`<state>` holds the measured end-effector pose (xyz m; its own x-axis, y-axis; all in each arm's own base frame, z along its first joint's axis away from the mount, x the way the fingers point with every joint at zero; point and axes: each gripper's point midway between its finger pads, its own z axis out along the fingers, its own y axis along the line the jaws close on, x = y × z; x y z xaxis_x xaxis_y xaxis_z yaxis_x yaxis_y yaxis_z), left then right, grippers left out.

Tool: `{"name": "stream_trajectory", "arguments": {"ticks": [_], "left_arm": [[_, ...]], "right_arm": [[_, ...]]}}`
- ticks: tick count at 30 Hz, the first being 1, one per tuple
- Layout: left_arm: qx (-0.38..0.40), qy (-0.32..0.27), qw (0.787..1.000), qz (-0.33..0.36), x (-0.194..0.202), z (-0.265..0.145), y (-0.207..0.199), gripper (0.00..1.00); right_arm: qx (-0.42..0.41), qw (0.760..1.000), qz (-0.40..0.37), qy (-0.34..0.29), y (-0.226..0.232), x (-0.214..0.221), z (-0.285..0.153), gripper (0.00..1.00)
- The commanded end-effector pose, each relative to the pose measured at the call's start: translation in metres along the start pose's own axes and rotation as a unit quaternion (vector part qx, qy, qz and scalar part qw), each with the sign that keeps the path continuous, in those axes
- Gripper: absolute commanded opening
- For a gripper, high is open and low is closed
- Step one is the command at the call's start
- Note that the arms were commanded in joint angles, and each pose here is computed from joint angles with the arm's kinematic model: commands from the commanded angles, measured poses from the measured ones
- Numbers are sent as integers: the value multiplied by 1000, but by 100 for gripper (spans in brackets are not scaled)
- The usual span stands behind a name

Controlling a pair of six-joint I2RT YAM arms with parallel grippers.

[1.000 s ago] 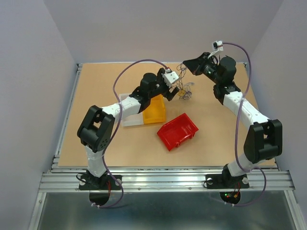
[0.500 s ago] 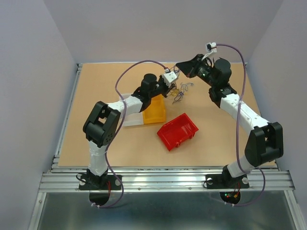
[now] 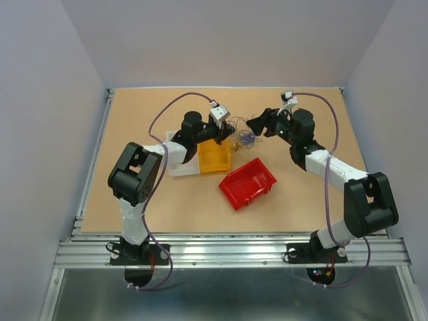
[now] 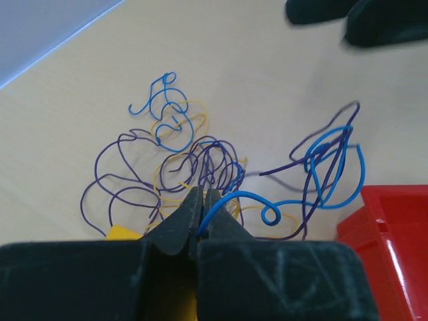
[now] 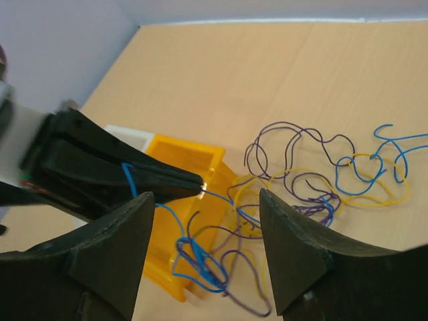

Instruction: Untangle the cables

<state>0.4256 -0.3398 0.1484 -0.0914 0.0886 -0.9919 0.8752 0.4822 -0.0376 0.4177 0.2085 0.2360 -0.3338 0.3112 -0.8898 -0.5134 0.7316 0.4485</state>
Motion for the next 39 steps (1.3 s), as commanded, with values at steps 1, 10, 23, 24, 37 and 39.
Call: {"name": "stream_trajectory", "arguments": {"ticks": [1,10,23,24,37,39], "left_arm": [[35,-92,994,37,-81,-16,-26,0],[32,-117,992,43,-119,-38,-38,0],[-25,-175,979,99,-234,-55,-12,0],[-49,-182,976,111,-254,-61,-6,0],[-206,-233,930,196,-395,-118,26,0],[-225,-232,926,197,-405,-123,31,0]], "right_arm": [[-41,994,-96,8,-1,14,5,66],[-96,985,-120,72,-9,63,53,86],[14,994,-98,34,-43,56,88,12],[47,994,-99,19,-52,47,85,13],[338,939,39,-53,-171,26,25,1],[327,943,37,-47,-169,26,27,1]]}}
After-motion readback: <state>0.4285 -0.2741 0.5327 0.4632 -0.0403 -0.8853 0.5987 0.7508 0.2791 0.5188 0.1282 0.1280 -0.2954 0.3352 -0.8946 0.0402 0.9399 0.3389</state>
